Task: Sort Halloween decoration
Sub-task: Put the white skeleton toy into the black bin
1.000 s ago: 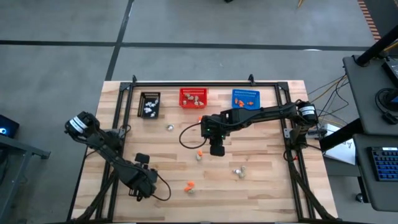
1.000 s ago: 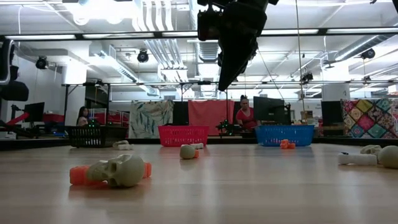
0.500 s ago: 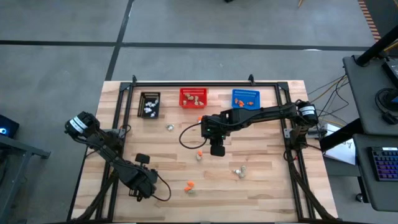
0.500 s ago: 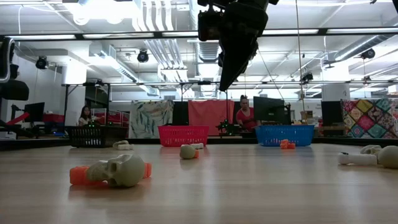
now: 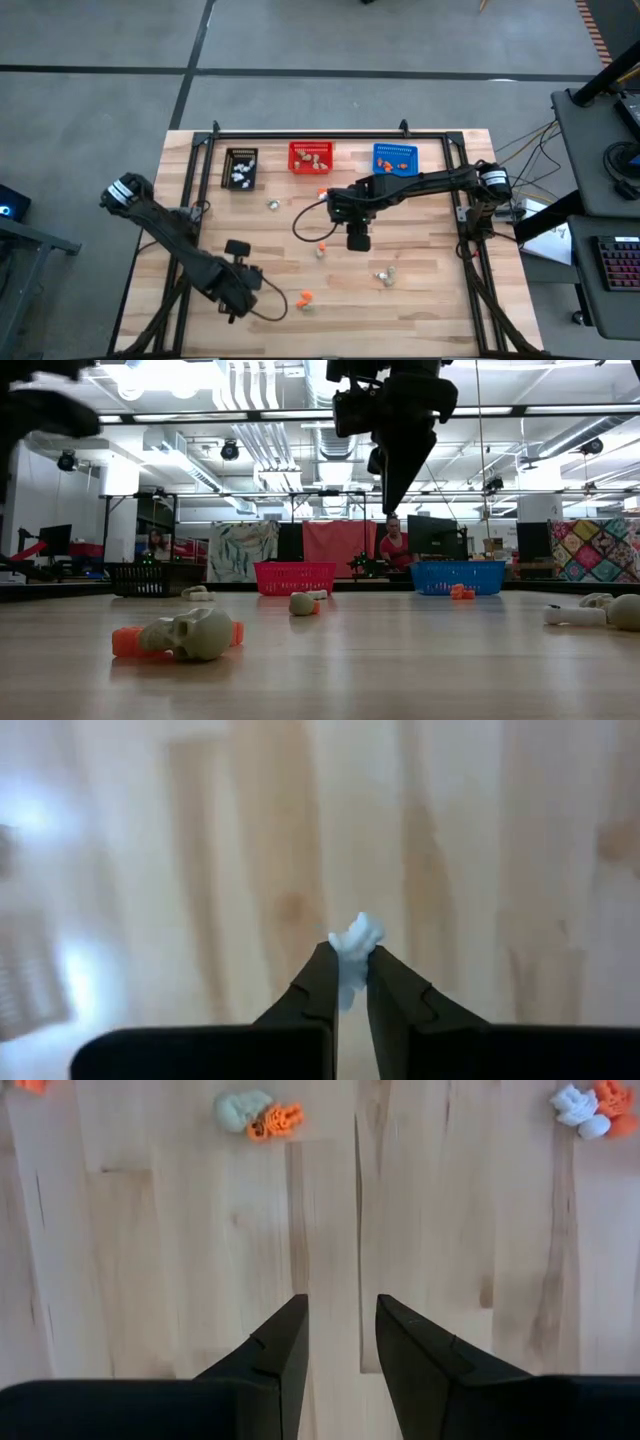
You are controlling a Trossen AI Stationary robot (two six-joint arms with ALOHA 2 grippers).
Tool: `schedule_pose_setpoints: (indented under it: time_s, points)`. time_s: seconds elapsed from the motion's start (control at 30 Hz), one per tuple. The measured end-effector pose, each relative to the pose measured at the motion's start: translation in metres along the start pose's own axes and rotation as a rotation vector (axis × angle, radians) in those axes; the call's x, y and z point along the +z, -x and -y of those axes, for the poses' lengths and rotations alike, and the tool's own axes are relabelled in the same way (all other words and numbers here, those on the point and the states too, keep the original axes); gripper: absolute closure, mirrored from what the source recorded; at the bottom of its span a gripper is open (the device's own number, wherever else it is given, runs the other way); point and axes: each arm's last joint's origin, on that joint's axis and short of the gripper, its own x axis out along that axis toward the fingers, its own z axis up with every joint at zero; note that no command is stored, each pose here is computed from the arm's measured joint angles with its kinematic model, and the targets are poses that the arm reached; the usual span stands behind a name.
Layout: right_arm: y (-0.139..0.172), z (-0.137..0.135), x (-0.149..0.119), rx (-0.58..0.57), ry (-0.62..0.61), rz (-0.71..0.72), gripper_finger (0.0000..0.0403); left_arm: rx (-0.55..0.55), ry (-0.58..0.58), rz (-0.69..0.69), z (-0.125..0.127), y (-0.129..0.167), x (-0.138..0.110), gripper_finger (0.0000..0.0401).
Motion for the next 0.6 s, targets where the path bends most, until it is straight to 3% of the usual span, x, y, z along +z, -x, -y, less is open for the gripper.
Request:
schedule_pose_setpoints:
  time_s: [0.27, 0.6]
  points:
    - [0.004, -0.001, -0.012, 0.002, 0.005, -0.001, 0.0294, 0.063, 0.125, 0.135, -0.056, 0.028, 0.009, 0.0395]
    - [0.007, 0.000, -0.030, 0.009, -0.016, 0.116, 0.0294, 0.171, 0.374, 0.152, -0.163, 0.034, 0.008, 0.0395]
